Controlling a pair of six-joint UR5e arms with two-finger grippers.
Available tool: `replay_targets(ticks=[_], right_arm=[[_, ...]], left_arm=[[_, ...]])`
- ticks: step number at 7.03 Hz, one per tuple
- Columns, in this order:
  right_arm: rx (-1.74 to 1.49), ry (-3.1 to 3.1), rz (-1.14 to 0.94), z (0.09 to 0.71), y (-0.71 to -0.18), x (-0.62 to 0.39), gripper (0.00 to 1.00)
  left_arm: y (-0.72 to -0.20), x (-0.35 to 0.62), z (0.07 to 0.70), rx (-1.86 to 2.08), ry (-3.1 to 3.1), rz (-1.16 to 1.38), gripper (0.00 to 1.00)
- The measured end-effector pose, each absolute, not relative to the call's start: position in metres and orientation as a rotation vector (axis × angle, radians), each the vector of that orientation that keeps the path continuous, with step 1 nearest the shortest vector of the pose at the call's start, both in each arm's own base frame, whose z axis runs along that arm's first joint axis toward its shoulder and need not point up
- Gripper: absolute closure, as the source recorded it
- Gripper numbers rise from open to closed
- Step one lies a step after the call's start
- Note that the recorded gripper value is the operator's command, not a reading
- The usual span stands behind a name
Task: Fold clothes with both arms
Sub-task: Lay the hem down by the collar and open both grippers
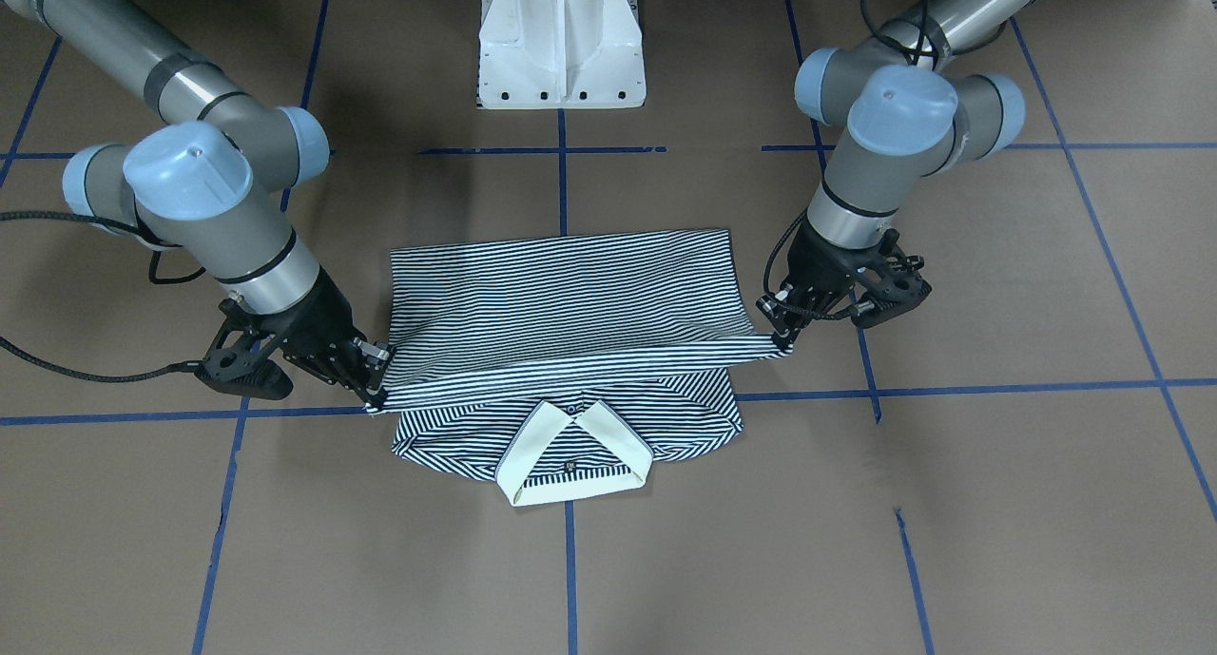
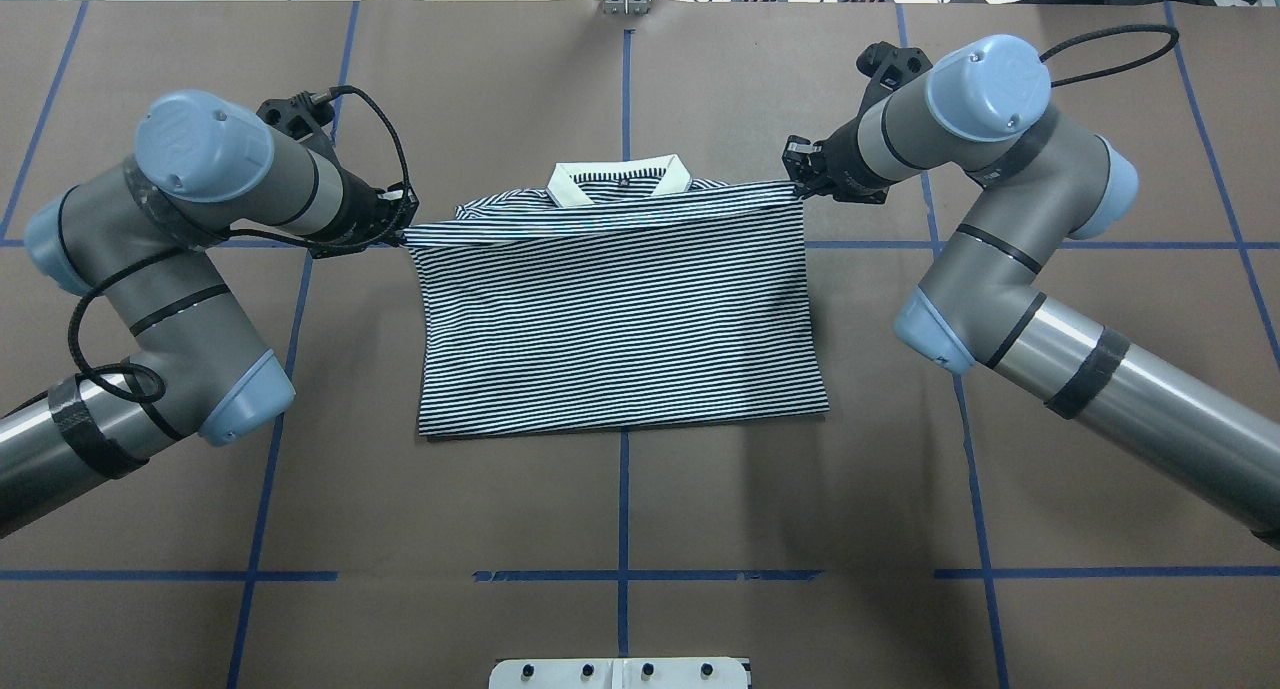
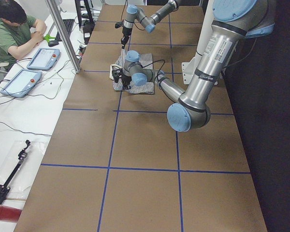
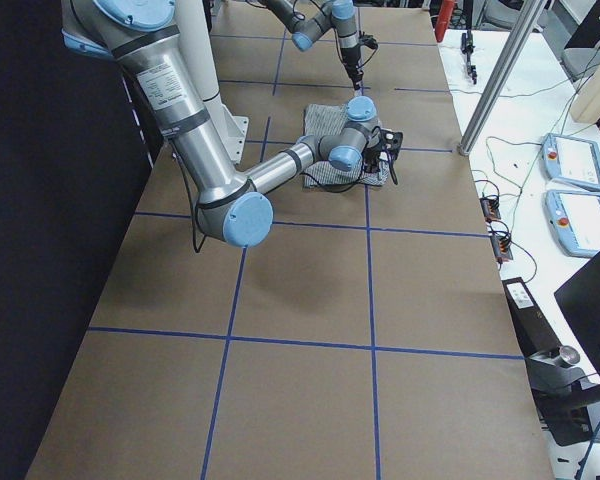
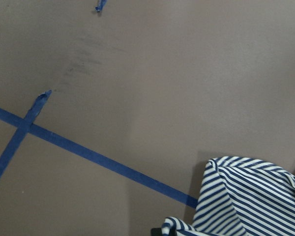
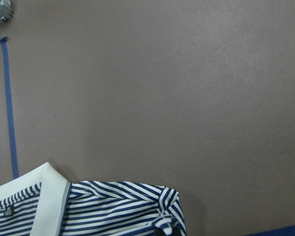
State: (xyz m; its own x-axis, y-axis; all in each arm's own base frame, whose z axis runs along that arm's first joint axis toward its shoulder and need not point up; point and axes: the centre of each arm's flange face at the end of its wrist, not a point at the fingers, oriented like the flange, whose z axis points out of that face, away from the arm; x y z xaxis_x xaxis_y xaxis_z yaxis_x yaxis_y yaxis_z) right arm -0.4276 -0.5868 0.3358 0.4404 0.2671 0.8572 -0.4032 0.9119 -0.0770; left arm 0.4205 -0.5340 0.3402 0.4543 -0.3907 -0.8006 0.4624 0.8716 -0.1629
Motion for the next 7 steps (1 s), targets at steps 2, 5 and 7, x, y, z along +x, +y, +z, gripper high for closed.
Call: replay_targets(ticks=[2, 5, 7], right_arm=[[0.149, -1.038, 0.417, 0.329, -0.593, -0.434, 1.0], [0.147, -1.042, 0.406, 0.326, -0.59, -0.441, 0.38], [0.14, -1.036, 0.401, 0.332, -0.588, -0.443, 0.0]], left_arm=[[-0.538, 0.425, 0.333, 0.089, 0.98, -0.523, 1.0], [-0.547, 0.436, 0.324, 0.091, 0.985, -0.521, 0.17], [-0.55, 0.44, 0.322, 0.09, 0.983, -0.519, 0.0]])
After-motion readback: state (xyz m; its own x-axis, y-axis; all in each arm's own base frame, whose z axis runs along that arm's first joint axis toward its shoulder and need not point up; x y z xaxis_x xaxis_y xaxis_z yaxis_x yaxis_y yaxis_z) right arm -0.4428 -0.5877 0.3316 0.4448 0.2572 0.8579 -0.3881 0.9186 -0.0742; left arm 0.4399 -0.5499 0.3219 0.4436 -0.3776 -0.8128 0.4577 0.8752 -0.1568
